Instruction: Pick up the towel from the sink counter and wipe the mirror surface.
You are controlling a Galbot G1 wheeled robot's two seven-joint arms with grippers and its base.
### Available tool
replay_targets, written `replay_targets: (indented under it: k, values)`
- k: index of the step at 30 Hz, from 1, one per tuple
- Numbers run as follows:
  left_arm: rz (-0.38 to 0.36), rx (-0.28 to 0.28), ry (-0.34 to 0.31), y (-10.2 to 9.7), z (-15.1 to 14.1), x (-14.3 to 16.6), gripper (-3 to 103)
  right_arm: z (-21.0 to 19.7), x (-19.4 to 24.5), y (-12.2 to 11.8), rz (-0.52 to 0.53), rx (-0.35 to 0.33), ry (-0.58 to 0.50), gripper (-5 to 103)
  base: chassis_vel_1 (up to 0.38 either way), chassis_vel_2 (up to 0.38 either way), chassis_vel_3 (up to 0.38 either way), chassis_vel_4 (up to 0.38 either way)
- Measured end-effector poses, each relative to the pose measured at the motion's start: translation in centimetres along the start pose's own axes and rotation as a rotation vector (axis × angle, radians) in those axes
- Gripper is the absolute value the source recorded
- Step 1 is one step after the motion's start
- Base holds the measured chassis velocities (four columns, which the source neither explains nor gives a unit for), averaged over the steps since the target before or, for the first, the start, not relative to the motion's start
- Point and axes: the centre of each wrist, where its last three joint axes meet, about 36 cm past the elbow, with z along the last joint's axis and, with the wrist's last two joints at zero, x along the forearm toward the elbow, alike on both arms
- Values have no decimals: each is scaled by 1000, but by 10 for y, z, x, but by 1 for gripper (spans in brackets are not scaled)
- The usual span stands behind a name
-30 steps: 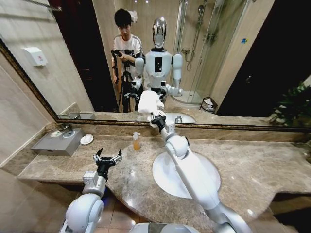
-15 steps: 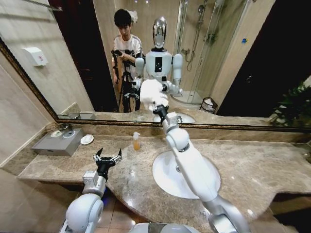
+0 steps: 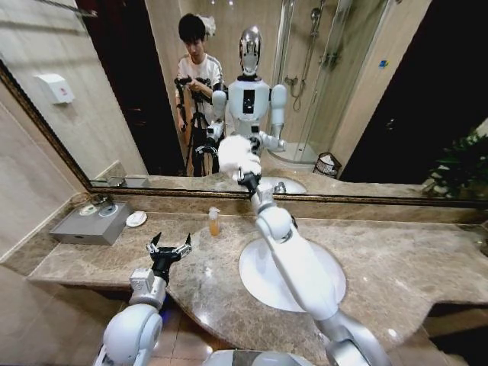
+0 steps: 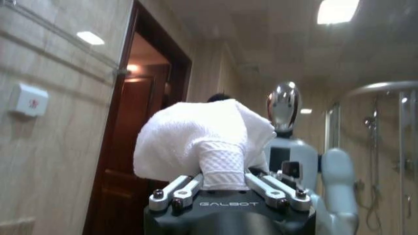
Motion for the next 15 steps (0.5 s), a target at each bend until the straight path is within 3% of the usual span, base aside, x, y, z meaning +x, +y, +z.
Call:
replay_targets:
  k: [3, 10, 15]
  values:
    - [0, 0, 0, 0, 0, 0, 100, 7, -1, -1, 5, 1, 19, 12, 0, 0, 0, 0]
    - [0, 0, 0, 0, 0, 0, 100, 75, 26, 13, -19, -8, 196, 12, 0, 0, 0, 0]
    - [0, 0, 0, 0, 0, 0, 100, 76, 27, 15, -25, -9, 199, 12, 0, 0, 0, 0]
